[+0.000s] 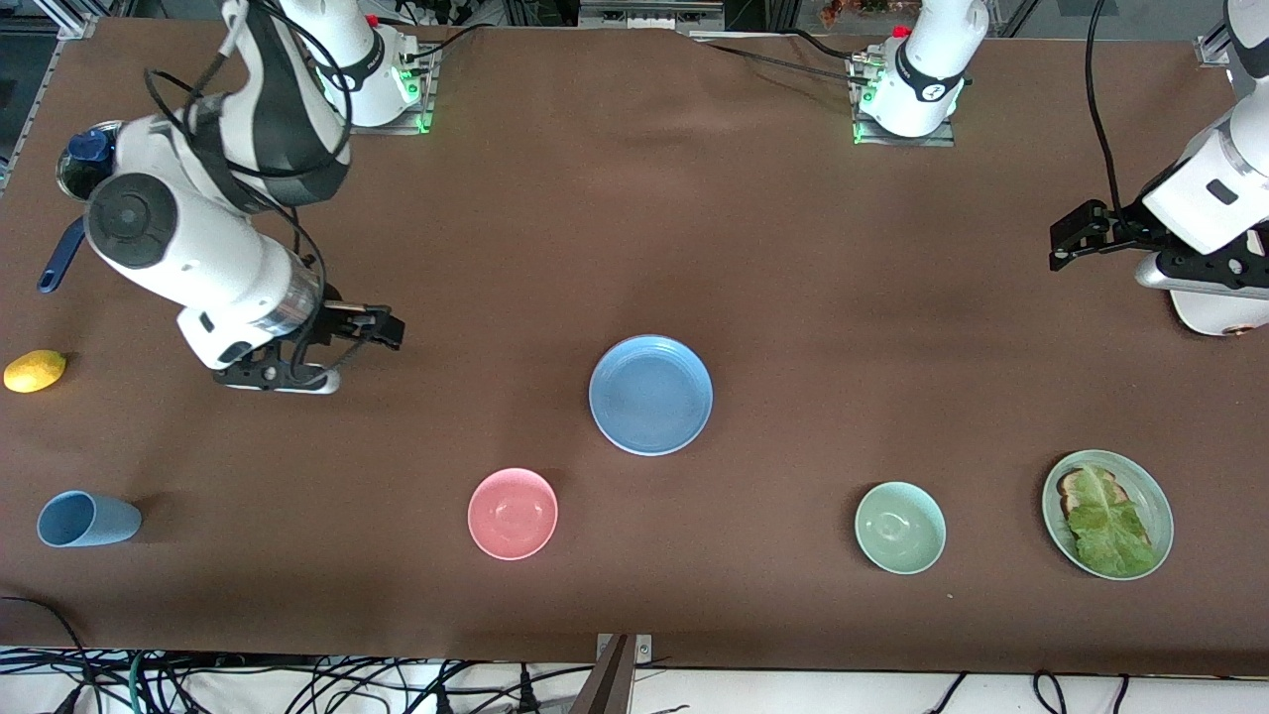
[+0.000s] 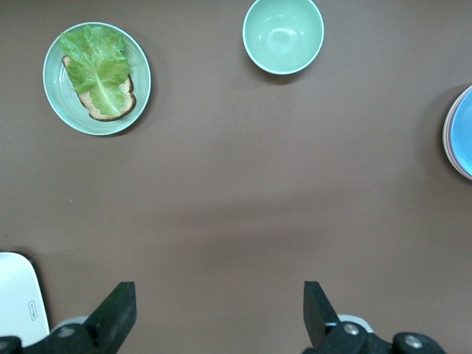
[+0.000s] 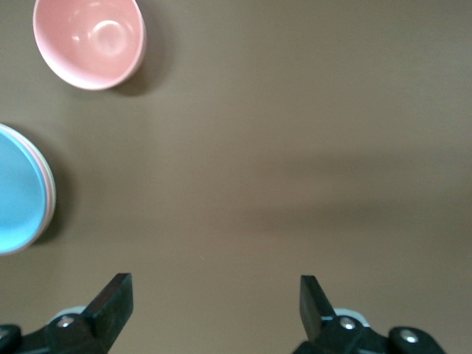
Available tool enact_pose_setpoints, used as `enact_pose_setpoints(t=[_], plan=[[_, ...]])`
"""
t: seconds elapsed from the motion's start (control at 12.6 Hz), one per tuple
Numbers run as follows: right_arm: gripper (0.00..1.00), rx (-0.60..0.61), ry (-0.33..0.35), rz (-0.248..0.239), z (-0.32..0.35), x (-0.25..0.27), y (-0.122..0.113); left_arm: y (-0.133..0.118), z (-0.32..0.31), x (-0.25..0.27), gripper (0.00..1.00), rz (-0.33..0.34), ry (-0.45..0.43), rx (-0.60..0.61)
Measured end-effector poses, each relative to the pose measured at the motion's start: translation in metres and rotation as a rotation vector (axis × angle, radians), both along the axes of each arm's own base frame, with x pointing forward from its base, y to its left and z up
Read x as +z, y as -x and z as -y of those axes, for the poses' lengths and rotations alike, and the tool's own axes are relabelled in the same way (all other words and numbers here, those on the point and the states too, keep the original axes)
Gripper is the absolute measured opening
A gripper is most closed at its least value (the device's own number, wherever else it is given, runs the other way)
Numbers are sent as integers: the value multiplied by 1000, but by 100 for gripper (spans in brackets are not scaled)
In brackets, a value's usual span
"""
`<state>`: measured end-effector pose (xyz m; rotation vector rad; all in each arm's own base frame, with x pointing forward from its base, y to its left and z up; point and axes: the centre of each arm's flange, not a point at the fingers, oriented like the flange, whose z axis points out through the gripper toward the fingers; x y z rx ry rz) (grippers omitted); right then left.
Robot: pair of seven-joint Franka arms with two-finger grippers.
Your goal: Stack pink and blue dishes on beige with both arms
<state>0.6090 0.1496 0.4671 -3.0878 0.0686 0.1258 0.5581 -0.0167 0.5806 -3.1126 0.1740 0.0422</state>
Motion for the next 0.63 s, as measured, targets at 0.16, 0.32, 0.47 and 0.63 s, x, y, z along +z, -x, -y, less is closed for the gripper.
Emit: enact_pose_setpoints(t=[0.16, 0.32, 0.47, 0.63], plan=[[100, 30, -1, -13, 26, 27, 12, 0, 0, 0, 100, 0, 0, 0], [100, 59, -4, -18, 49, 47, 20, 0, 0, 0, 100, 0, 0, 0], [100, 66, -7, -18, 66, 56, 24, 0, 0, 0, 100, 0, 0, 0], [100, 64, -6, -28, 69, 51, 25, 0, 0, 0, 100, 0, 0, 0]])
